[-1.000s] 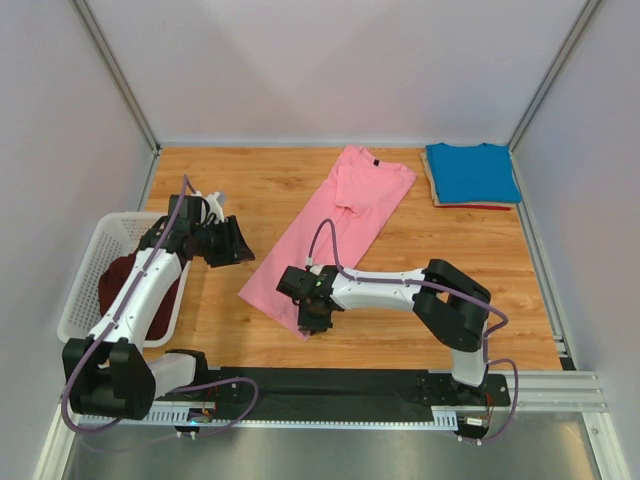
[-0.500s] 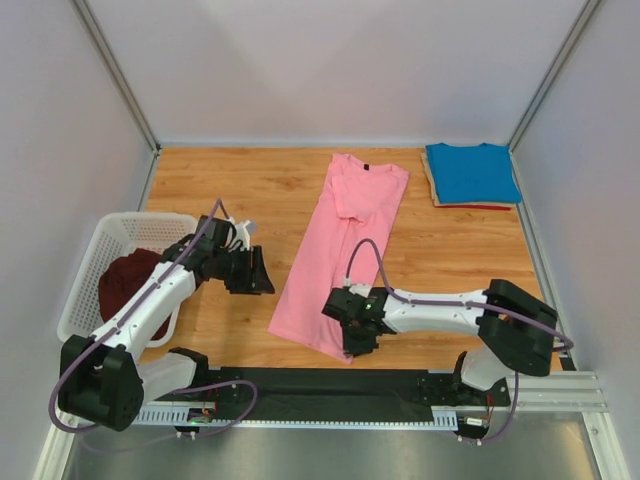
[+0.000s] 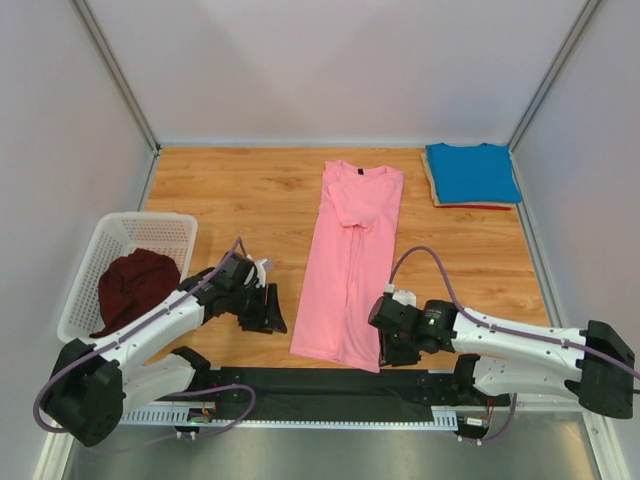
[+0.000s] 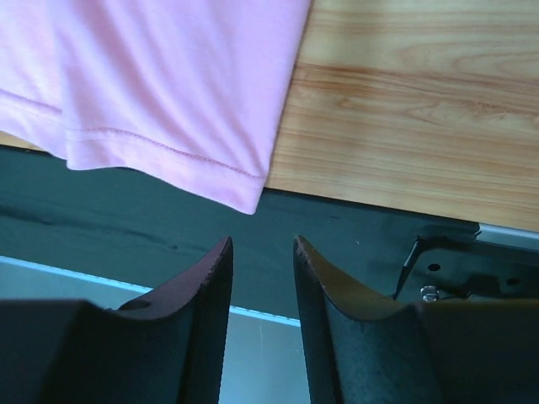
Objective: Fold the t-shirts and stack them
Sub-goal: Fold the tshirt
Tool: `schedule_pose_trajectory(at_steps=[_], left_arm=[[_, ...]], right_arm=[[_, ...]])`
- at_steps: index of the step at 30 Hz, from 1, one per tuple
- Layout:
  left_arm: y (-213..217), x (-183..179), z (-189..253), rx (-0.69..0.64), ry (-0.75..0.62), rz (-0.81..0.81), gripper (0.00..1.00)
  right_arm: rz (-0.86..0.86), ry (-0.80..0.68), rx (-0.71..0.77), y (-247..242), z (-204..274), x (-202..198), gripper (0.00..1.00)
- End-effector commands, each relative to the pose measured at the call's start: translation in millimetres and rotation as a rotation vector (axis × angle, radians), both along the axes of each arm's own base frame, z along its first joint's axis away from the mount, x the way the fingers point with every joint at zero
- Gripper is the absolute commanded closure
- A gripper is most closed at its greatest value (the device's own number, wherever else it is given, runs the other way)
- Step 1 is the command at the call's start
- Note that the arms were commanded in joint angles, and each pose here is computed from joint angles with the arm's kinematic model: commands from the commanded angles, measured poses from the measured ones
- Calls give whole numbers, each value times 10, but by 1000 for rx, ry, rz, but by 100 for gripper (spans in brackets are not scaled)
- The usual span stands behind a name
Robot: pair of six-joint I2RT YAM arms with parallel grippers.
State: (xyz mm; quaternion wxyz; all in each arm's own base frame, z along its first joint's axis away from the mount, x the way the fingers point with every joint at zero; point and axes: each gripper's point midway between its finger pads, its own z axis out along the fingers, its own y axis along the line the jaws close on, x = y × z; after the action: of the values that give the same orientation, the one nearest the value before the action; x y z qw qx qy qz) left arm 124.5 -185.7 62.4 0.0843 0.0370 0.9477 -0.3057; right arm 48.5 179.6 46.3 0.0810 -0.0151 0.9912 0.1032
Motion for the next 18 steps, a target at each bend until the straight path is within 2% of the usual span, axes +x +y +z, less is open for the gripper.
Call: schedule_pose_trajectory(at_steps=[1, 6, 8, 18], left_arm=[[-106, -14, -37, -44, 1, 24, 44], [-201, -42, -136, -61, 9, 13, 43], [-236, -71, -181, -75, 30, 3, 43], [-288, -131, -263, -66, 39, -18, 44]], right_arm=[[-47, -12, 43, 36, 44, 44, 63], [-101, 62, 130, 99, -126, -2, 63], [-115, 57, 197, 207, -96, 29, 62], [-258, 71, 296, 233, -184, 30, 61]])
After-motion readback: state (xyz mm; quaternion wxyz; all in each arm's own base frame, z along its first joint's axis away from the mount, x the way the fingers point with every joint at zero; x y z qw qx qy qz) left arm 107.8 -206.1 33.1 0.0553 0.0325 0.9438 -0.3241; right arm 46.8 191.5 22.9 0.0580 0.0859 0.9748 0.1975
